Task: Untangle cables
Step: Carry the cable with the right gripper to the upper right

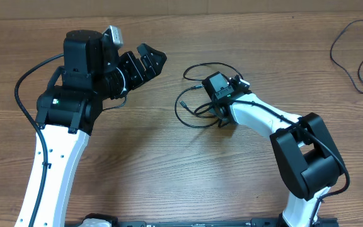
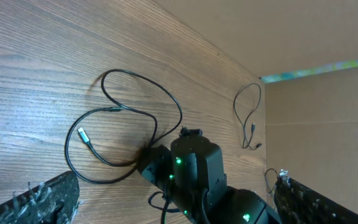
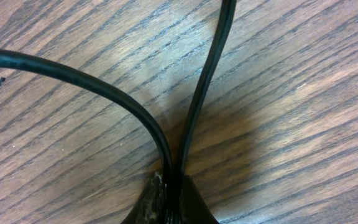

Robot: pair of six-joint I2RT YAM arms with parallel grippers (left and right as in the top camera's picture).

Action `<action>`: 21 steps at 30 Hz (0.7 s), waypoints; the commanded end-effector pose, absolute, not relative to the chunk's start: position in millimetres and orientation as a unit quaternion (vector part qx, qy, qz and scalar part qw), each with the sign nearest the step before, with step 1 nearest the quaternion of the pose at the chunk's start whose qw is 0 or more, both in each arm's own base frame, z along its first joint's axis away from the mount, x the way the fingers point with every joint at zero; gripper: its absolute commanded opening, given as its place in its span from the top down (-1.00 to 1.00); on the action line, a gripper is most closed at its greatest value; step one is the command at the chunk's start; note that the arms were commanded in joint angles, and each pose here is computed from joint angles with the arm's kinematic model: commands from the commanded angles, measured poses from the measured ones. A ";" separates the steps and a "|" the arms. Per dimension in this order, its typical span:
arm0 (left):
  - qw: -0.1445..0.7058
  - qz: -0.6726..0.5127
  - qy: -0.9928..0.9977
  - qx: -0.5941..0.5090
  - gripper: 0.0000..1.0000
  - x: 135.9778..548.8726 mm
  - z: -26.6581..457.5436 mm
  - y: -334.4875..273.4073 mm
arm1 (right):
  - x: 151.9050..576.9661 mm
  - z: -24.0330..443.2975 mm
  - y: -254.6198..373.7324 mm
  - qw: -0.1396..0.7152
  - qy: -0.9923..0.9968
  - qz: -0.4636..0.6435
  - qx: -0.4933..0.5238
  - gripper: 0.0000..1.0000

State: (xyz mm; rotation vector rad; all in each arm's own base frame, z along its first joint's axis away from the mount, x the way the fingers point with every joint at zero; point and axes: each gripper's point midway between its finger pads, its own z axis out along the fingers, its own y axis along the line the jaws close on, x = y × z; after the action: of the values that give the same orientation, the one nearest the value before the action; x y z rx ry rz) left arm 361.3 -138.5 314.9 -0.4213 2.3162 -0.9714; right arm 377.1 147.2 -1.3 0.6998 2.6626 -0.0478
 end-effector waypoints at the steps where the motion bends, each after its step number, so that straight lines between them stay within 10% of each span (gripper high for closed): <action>1: 0.304 -0.364 0.869 -0.144 -0.99 362.2 321.5 -140.8 | 360.1 -38.2 134.3 0.133 0.959 -0.028 0.249 0.92; 21: 0.304 -0.364 0.869 -0.144 -0.99 362.2 321.3 -140.8 | 507.3 104.6 -108.3 0.322 0.930 -0.108 0.142 0.92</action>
State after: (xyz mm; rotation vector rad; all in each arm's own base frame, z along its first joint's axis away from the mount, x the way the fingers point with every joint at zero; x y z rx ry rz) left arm 361.3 -138.5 314.9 -0.4213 2.3162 -0.9714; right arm 503.6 -69.4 96.1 0.4523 2.4629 -0.2010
